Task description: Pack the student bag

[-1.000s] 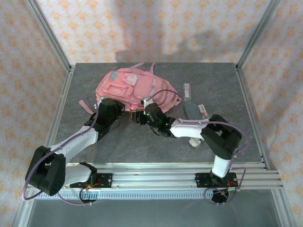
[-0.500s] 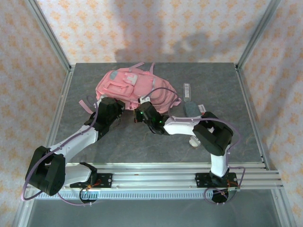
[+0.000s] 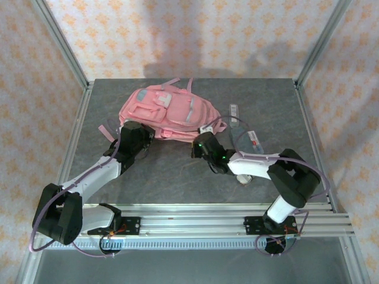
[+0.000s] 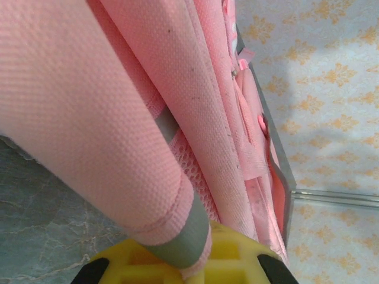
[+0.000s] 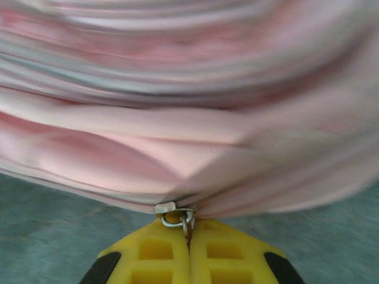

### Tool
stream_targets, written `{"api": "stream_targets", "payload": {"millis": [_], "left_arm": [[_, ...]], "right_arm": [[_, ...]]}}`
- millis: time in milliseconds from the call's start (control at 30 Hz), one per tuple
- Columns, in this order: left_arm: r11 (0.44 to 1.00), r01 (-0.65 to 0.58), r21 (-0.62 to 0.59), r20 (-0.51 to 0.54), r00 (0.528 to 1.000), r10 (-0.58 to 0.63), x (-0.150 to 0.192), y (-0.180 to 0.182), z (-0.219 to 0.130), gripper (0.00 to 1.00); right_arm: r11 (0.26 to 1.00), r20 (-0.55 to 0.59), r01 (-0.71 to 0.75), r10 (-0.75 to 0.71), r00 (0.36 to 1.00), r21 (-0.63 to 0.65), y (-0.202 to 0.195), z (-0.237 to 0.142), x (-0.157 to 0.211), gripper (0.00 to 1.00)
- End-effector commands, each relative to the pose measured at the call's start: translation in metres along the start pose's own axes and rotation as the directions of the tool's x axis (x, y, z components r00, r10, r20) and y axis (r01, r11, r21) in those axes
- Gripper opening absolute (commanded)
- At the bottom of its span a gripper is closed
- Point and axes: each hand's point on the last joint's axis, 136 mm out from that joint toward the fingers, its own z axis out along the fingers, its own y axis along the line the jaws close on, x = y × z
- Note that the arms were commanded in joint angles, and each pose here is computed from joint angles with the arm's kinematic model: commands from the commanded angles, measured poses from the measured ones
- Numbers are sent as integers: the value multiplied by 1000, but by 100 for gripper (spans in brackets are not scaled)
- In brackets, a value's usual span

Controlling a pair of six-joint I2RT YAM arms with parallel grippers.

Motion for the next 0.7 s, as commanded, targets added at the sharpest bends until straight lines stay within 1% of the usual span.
{"api": "stream_targets", "payload": {"millis": [0,33,100,267,400,433,467,500,533,567,600,667], "left_arm": [[997,-53,50,99,994,48,-29,-18,-9,0],[997,-67,38,95,993,63,-30,-16,-7,0],[994,-108,10,89,990,107,-31,-13,-3,0],[971,-233,-62,63,970,236,-38,-15,13,0],[941,-307,-143,67,945,319,-59,-18,26,0],[932,-324,-165,75,938,340,-67,-19,28,6],[925,-334,-179,80,932,353,-71,-19,30,20],[918,-348,-192,87,925,369,-76,-20,30,36],[912,-356,-206,86,921,379,-77,-19,30,50],[909,-360,-209,76,921,382,-76,-17,29,59],[912,-361,-197,63,923,379,-72,-16,27,65],[926,-343,-161,26,936,351,-58,-10,23,68]], "right_arm": [[989,-48,4,3,999,150,-53,-9,16,0],[989,-50,13,-6,999,145,-53,-11,17,0],[996,-78,33,-26,997,83,-42,-12,20,0],[991,-149,95,-108,983,-90,5,-10,36,0],[962,-200,112,-164,966,-251,52,-9,50,0],[954,-210,112,-174,962,-279,62,-8,54,0],[946,-215,108,-180,960,-306,72,-7,56,0],[937,-224,98,-180,958,-336,82,-6,58,0],[929,-232,82,-175,957,-361,90,-4,60,0],[923,-237,68,-168,957,-380,96,-3,62,0],[919,-243,50,-156,957,-392,100,0,62,0],[918,-254,34,-145,956,-396,104,6,64,0]]}}
